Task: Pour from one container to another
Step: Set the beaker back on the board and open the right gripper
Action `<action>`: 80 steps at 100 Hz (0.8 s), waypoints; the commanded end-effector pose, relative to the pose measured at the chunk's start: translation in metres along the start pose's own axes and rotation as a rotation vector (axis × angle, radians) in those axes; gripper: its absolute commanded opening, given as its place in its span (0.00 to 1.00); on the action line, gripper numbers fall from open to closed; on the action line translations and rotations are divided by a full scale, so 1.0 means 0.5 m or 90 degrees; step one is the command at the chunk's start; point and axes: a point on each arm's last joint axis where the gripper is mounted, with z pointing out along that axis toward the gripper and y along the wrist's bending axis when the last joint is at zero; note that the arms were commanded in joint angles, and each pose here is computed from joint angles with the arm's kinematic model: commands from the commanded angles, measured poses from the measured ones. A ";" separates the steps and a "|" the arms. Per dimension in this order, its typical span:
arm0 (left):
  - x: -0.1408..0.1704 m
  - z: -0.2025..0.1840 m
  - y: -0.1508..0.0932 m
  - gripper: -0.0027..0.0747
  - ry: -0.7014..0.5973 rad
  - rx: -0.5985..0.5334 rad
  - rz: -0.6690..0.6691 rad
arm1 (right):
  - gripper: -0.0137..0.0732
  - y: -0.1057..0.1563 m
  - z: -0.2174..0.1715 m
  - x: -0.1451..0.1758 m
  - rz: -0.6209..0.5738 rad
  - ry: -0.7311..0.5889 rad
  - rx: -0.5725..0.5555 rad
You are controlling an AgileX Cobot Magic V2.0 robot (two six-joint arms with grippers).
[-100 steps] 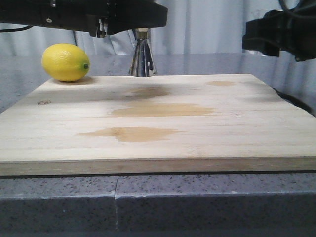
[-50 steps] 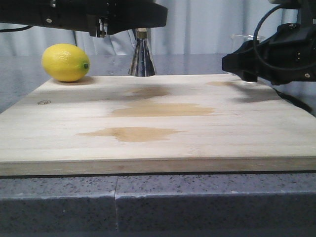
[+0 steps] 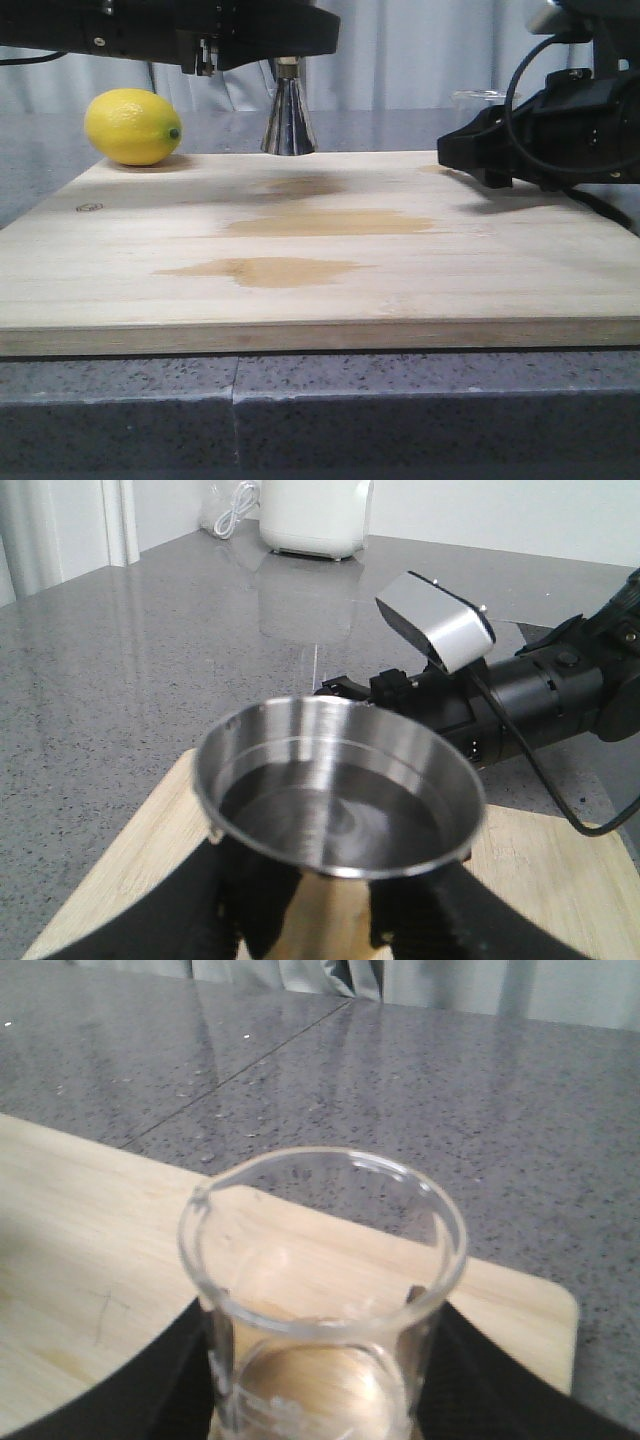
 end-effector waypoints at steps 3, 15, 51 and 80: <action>-0.066 -0.002 -0.021 0.37 -0.097 0.035 0.016 | 0.47 -0.002 -0.002 -0.047 -0.030 -0.082 -0.011; -0.066 -0.002 -0.021 0.37 -0.097 0.035 0.016 | 0.47 -0.002 -0.001 -0.043 -0.030 -0.067 -0.010; -0.066 -0.002 -0.021 0.37 -0.097 0.035 0.016 | 0.79 0.000 -0.006 -0.043 -0.027 -0.033 -0.008; -0.066 -0.002 -0.021 0.37 -0.097 0.035 0.016 | 0.82 0.006 -0.054 -0.077 0.020 0.072 0.027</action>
